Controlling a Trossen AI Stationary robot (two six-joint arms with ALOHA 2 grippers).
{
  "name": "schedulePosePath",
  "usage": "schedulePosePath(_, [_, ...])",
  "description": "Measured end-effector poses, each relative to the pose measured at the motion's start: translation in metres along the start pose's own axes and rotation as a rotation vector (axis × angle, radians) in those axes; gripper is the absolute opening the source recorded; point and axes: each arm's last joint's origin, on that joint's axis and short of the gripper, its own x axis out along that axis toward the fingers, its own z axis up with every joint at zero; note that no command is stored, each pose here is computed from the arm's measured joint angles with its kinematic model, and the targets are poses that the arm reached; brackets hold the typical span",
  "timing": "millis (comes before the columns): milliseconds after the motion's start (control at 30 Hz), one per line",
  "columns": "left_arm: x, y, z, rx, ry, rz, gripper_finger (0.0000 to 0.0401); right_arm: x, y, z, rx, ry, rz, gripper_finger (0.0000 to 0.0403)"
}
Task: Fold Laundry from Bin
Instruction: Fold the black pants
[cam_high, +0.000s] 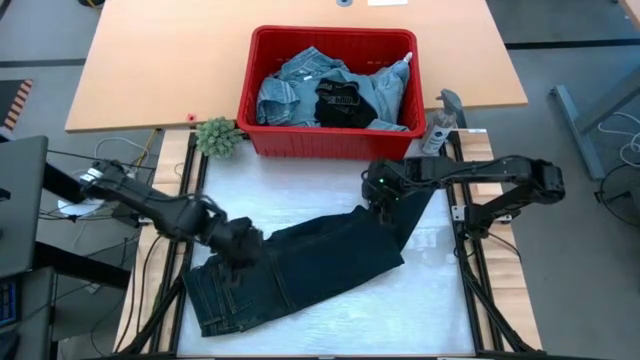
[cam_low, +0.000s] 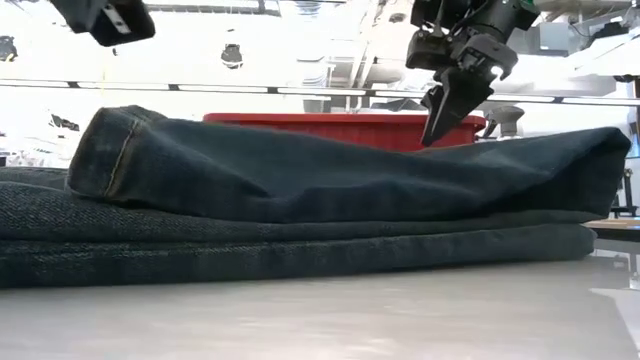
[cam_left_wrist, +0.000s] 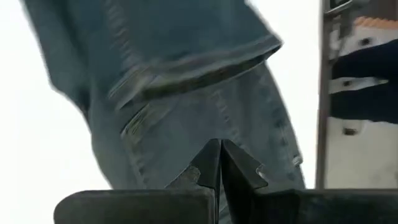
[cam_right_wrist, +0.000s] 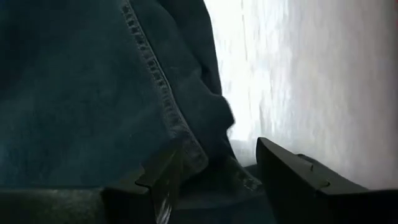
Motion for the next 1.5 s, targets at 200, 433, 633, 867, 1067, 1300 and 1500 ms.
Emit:
schedulePosePath(200, [0.001,-0.005,-0.008,0.079,-0.047,0.168,0.0,0.0,0.0,0.0,-0.005,0.003,0.002,0.0229])
schedulePosePath(433, [0.009,0.001,-0.001,0.417,-0.119,0.284,0.0021,0.0,0.0,-0.001,0.079,0.006,0.003,0.0229])
schedulePosePath(633, [0.018,0.001,0.005,0.436,-0.169,0.144,0.0096,0.0,0.001,-0.002,0.066,0.021,0.005,0.0229])
schedulePosePath(867, [0.037,0.006,0.009,0.418,-0.201,0.316,0.0187,0.0,0.0,-0.002,-0.034,0.021,0.006,0.0228])
schedulePosePath(1067, [0.067,0.005,0.008,0.415,-0.063,0.279,0.0212,-0.001,-0.004,-0.006,-0.048,0.055,0.003,0.0228])
schedulePosePath(1300, [0.076,0.01,0.007,0.415,-0.043,0.417,0.021,-0.001,-0.013,-0.009,-0.033,0.066,-0.013,0.0228])
schedulePosePath(1500, [0.076,0.012,0.011,0.437,-0.06,0.41,0.0194,-0.002,-0.014,-0.009,-0.03,0.068,-0.015,0.0228])
